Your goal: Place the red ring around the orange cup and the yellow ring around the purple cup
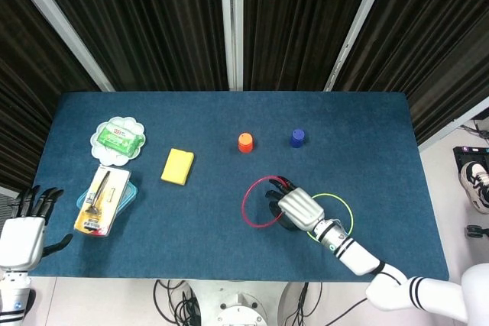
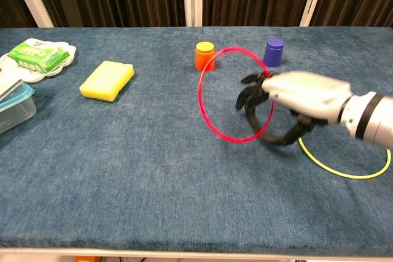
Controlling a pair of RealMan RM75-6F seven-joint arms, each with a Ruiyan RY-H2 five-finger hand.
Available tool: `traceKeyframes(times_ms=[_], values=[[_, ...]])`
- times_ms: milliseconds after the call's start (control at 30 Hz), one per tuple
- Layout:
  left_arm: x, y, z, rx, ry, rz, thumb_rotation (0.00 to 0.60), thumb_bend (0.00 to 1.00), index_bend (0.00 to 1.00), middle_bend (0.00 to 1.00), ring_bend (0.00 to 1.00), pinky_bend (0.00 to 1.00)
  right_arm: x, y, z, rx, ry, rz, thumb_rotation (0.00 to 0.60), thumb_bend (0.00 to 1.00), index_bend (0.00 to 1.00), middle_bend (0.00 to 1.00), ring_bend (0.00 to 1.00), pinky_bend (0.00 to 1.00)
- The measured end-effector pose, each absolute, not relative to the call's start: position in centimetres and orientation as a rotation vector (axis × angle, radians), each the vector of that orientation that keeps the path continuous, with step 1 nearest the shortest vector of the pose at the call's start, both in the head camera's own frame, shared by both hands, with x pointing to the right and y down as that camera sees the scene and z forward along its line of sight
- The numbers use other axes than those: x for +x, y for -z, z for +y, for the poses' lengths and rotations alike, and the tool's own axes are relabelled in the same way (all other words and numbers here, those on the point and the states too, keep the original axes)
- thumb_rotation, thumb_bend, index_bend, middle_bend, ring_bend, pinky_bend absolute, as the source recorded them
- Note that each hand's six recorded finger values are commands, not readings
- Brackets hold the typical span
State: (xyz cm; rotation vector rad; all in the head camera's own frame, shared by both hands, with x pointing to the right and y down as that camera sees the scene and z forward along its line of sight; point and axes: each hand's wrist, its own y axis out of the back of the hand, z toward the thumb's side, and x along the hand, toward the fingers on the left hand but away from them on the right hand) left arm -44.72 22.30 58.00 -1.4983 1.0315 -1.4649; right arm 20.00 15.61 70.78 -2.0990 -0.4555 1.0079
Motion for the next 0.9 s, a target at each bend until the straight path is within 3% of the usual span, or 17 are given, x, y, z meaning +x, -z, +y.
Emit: traceKeyframes(times_ms=[567,900], values=[[-44.6,-57.7,22.5,-1.489,1.479,1.027,0.6,0.12,0.16,0.12,0.02,0.0,18.0,-69.7,4.2,-2.103,-1.207,-0.439,0.6,0.33,0.63,0.23,0.0,0.0],[-44.9,-57.7,22.8,-1.485,1.496,1.035,0.6,0.12,0.16,0.12,0.02,0.0,15.5,-71.4,1.0,-2.08,-1.304,-0.439,0.6,0.31,0.59,0.22,0.0,0.0]])
